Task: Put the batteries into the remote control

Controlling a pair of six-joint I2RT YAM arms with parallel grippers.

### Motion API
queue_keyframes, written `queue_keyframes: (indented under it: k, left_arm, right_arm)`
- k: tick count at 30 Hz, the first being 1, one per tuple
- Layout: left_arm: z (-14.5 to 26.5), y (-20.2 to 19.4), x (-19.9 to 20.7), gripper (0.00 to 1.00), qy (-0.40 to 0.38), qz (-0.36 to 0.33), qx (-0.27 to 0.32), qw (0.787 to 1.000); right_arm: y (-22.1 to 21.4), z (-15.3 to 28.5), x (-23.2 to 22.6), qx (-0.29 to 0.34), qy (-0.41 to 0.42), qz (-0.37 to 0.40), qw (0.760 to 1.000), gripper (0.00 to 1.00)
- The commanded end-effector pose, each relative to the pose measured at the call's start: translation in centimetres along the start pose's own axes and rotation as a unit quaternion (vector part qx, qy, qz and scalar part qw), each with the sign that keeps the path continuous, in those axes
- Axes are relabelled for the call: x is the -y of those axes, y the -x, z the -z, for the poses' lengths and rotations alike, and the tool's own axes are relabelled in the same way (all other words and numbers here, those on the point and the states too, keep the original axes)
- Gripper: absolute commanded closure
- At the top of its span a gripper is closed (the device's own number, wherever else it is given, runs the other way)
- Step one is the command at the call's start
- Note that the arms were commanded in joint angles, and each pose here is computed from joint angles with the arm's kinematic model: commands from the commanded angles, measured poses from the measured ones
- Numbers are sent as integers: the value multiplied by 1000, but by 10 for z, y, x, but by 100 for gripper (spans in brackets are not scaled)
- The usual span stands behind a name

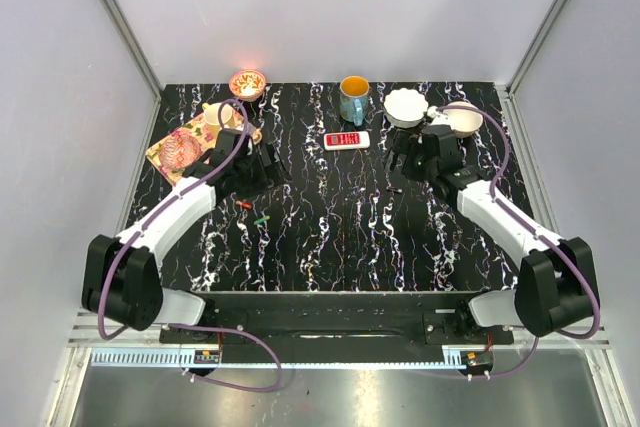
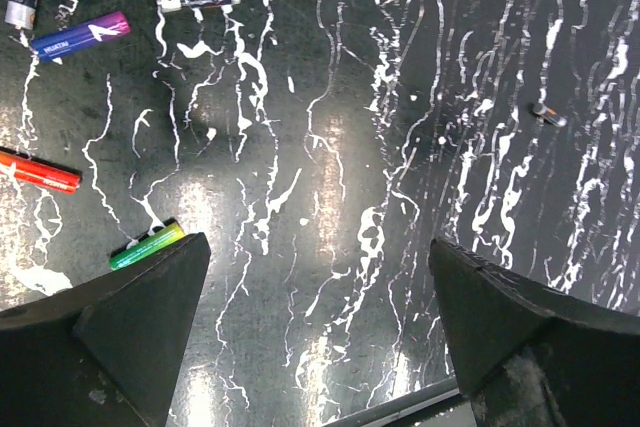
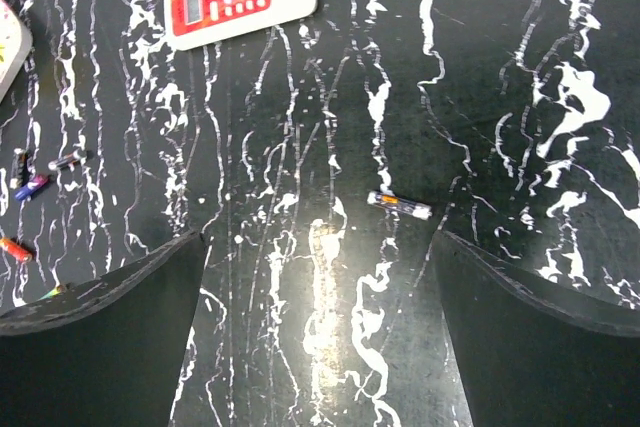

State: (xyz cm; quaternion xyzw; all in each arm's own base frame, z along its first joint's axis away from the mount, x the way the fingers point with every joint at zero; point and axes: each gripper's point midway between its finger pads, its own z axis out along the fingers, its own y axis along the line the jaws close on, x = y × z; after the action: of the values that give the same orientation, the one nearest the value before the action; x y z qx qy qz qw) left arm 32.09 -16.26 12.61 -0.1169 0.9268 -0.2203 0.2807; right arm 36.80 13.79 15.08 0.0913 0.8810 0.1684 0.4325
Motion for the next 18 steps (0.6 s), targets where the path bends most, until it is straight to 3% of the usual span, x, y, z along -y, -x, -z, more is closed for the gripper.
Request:
queue_keyframes:
  k: [1,7,14,18]
  left_arm:
    - [23,14,28,3,-73,-16,43,996]
    - [35,15,32,1,-89,-35,64,993]
    - [44,11,31,6,-98,-31,77,992]
    - [47,5,28,8,-98,-36,75,992]
  right_arm:
    - [27,4,-31,24,30,31,999,0]
    - [34,-16,-36,16,15,35,999,0]
    - [42,-78,-36,14,-18,20,1000,0]
    - [58,-108,-53,22,2,35,999,0]
